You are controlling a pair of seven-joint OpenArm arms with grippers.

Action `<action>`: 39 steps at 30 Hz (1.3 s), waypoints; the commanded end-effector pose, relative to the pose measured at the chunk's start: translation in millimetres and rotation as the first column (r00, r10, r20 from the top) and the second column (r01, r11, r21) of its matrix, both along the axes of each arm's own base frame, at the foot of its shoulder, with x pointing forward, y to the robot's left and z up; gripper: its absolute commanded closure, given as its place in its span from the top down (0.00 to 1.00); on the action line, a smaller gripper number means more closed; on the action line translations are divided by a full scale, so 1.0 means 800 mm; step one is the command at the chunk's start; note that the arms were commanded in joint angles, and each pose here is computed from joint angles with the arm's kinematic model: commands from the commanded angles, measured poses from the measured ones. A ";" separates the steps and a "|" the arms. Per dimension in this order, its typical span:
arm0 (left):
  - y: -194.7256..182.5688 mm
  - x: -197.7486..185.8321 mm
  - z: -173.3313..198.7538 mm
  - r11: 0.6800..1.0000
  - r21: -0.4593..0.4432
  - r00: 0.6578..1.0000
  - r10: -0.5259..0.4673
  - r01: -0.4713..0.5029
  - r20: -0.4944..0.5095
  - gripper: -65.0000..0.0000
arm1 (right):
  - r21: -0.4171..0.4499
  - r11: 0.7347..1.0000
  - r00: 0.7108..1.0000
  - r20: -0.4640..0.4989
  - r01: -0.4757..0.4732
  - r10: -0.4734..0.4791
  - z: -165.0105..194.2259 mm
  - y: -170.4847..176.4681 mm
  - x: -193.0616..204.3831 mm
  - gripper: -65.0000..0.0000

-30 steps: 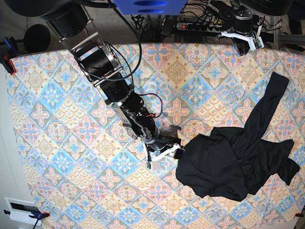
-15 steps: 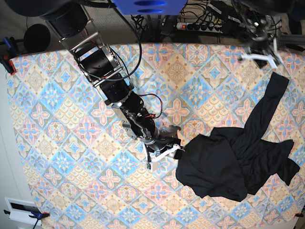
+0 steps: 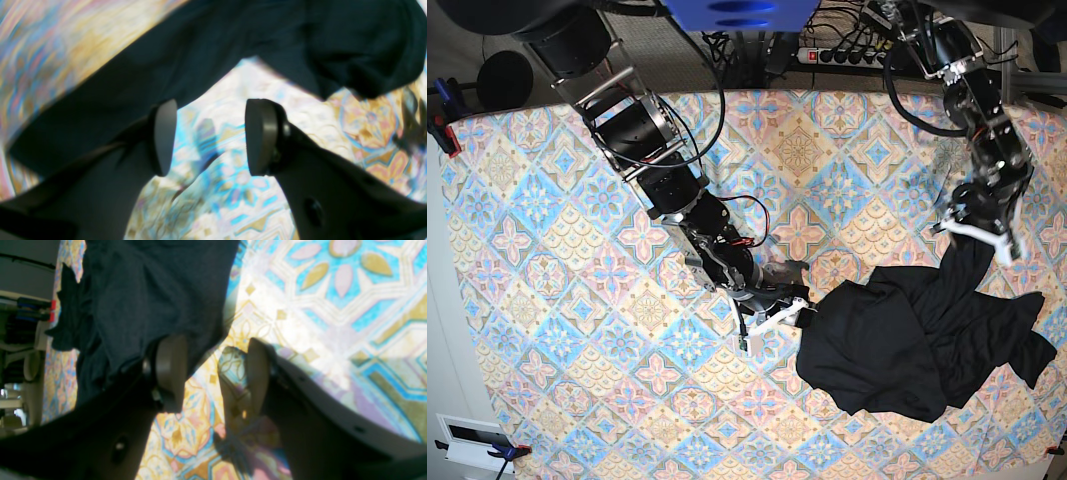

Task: Layout the t-shirt on the table in an organized manner, then fold the t-shirt properly
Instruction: 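Lower the left gripper onto the shirt and grasp the fabric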

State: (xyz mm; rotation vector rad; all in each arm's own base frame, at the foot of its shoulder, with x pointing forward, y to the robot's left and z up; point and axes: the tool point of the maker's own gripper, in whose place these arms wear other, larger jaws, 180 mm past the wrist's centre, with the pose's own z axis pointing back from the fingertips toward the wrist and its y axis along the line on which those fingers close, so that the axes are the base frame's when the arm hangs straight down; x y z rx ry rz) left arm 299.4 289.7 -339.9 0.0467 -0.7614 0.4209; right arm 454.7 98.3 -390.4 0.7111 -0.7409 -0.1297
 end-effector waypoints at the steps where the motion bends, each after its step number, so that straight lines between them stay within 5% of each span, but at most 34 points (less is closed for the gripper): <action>1: -0.001 0.021 0.018 0.998 0.044 0.998 -0.048 0.046 0.033 0.49 | 0.032 0.999 0.998 0.066 -0.008 0.006 0.034 0.011 0.018 0.44; 9: -0.009 0.094 -0.037 0.955 0.194 0.963 -0.184 0.223 -0.197 0.45 | -0.032 0.999 0.998 -0.042 0.036 -0.038 -0.044 -0.045 -0.024 0.43; 16: -0.056 0.141 -0.035 0.792 0.411 0.889 -0.357 0.451 -0.288 0.45 | -0.082 0.994 0.997 -0.039 0.069 -0.072 -0.056 -0.088 -0.018 0.43; 20: -0.097 0.155 -0.032 0.719 0.439 0.841 -0.443 0.540 -0.309 0.46 | -0.099 0.992 0.996 -0.040 0.077 -0.082 -0.059 -0.103 -0.017 0.43; 24: -0.137 0.150 -0.063 0.679 0.389 0.781 -0.505 0.623 -0.369 0.46 | -0.099 0.992 0.996 -0.042 0.077 -0.082 -0.060 -0.103 -0.018 0.43; 35: -0.124 0.131 -0.126 0.691 0.321 0.749 -0.499 0.647 -0.436 0.44 | -0.099 0.992 0.996 -0.042 0.077 -0.082 -0.060 -0.103 -0.018 0.43; 39: -0.127 0.122 -0.136 0.691 0.311 0.744 -0.505 0.652 -0.438 0.11 | -0.099 0.992 0.996 -0.042 0.077 -0.082 -0.060 -0.103 -0.018 0.43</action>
